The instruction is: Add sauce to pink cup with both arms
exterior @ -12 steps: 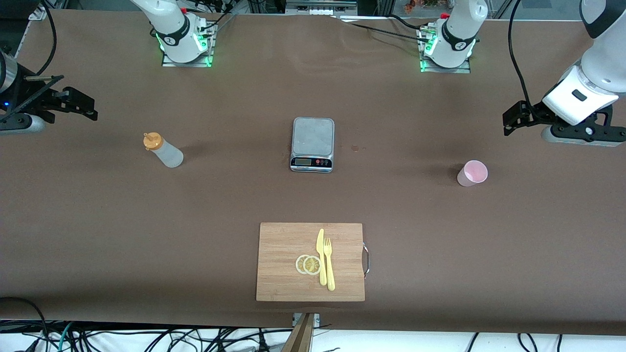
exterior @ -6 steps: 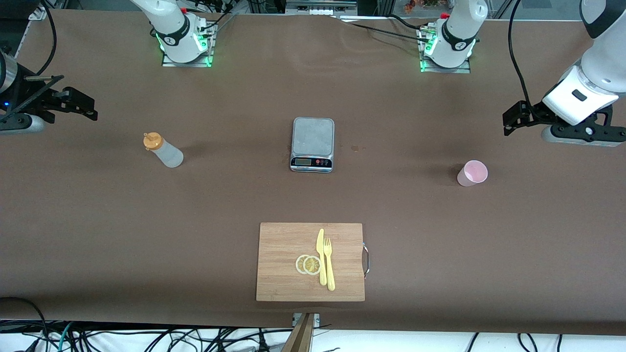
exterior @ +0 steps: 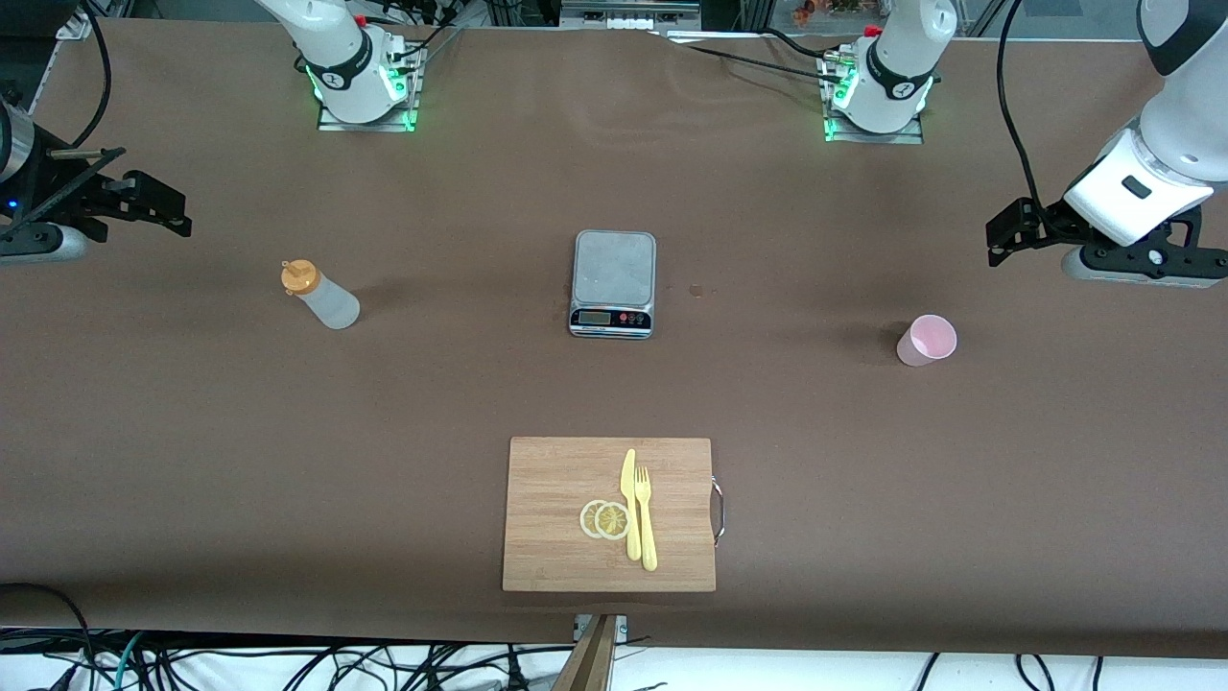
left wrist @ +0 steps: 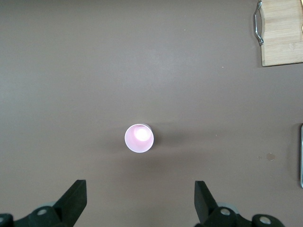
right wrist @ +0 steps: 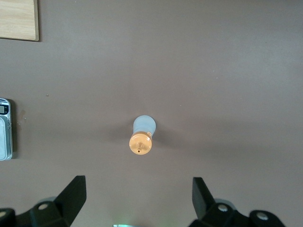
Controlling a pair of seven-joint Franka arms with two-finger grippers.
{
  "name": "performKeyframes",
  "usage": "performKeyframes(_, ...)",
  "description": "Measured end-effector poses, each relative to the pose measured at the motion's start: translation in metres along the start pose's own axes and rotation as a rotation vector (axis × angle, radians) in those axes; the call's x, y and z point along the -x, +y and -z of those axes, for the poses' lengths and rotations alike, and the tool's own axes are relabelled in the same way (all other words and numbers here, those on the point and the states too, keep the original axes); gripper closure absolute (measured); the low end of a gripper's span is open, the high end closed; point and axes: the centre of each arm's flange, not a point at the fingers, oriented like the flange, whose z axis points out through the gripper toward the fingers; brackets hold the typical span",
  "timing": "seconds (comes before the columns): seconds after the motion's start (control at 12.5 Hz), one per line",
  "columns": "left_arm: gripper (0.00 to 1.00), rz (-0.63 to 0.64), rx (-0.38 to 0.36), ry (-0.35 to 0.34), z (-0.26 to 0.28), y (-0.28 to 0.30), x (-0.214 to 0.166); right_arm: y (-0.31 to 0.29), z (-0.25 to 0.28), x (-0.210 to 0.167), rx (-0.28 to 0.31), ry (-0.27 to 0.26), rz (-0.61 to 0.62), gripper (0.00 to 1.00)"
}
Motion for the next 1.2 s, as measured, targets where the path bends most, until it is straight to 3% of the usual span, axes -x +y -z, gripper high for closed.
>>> performKeyframes(1.2, 0.0, -0.002, 0.01, -0.051, 0.01, 0.003, 0.008, 0.0, 0.0, 0.0, 0.0, 0.0, -0.001, 0.0)
